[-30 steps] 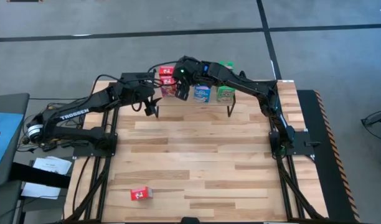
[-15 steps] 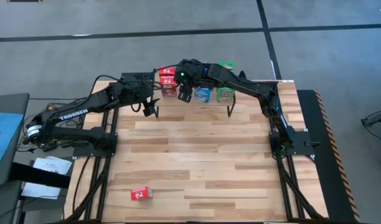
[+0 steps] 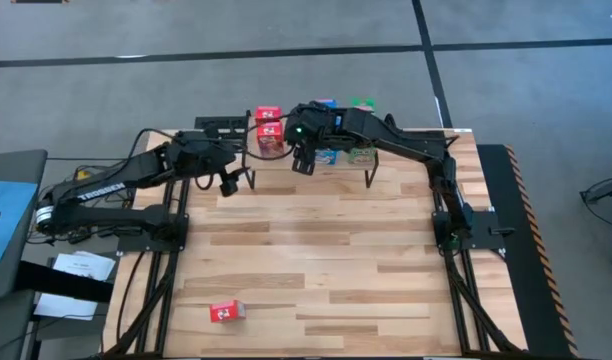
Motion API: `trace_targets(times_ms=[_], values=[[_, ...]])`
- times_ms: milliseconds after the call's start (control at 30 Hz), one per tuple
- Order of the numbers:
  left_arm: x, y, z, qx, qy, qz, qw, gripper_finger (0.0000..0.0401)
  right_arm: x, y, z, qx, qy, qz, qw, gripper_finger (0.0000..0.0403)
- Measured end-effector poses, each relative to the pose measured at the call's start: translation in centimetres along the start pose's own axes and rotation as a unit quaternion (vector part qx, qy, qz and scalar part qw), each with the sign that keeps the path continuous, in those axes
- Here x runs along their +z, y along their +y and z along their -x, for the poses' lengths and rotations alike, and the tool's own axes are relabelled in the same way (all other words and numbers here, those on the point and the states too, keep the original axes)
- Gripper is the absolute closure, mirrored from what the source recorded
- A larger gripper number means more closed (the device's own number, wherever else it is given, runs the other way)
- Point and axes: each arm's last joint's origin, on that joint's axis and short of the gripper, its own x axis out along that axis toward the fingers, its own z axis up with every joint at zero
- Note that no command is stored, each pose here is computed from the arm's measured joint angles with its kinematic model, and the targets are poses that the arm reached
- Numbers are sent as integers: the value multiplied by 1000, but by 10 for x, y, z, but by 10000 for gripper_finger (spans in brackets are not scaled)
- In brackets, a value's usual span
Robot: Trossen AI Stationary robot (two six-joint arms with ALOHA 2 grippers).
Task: Stack cereal on shelf
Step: Put the red cereal box on the shelf
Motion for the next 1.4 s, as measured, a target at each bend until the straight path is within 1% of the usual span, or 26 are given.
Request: trace_targets(times_ms=[200, 300, 367, 500, 600, 800, 1000, 1067, 1133, 1233, 1400], values=[[-2, -3, 22, -15, -14, 34, 999, 122, 1, 11, 31, 15, -14, 6, 1000, 152], [-5, -5, 31, -25, -11, 45, 999, 122, 4, 22, 46, 25, -35, -4, 999, 152], [-7, -7, 36, -33, -9, 50, 998, 122, 1, 29, 54, 34, -26, -6, 999, 152], [-10, -11, 44, -52, -4, 54, 997, 122, 4, 47, 66, 51, -41, -22, 998, 152], [-10, -15, 47, -75, -8, 55, 996, 122, 4, 58, 75, 63, -46, -30, 996, 152], [-8, -25, 52, -144, -19, 75, 987, 122, 4, 84, 90, 87, -60, -6, 994, 152], [-9, -35, 59, -200, -8, 117, 973, 122, 4, 105, 103, 106, -73, 22, 991, 152], [-8, -40, 61, -222, -5, 135, 966, 122, 3, 111, 106, 111, -78, 36, 990, 152], [-8, -44, 63, -254, 1, 152, 955, 122, 3, 116, 110, 116, -81, 39, 989, 152], [-7, -52, 68, -301, 16, 186, 935, 122, 2, 123, 115, 124, -84, 31, 988, 152], [-5, -63, 76, -344, 35, 231, 910, 122, 1, 132, 121, 135, -86, 25, 987, 152]])
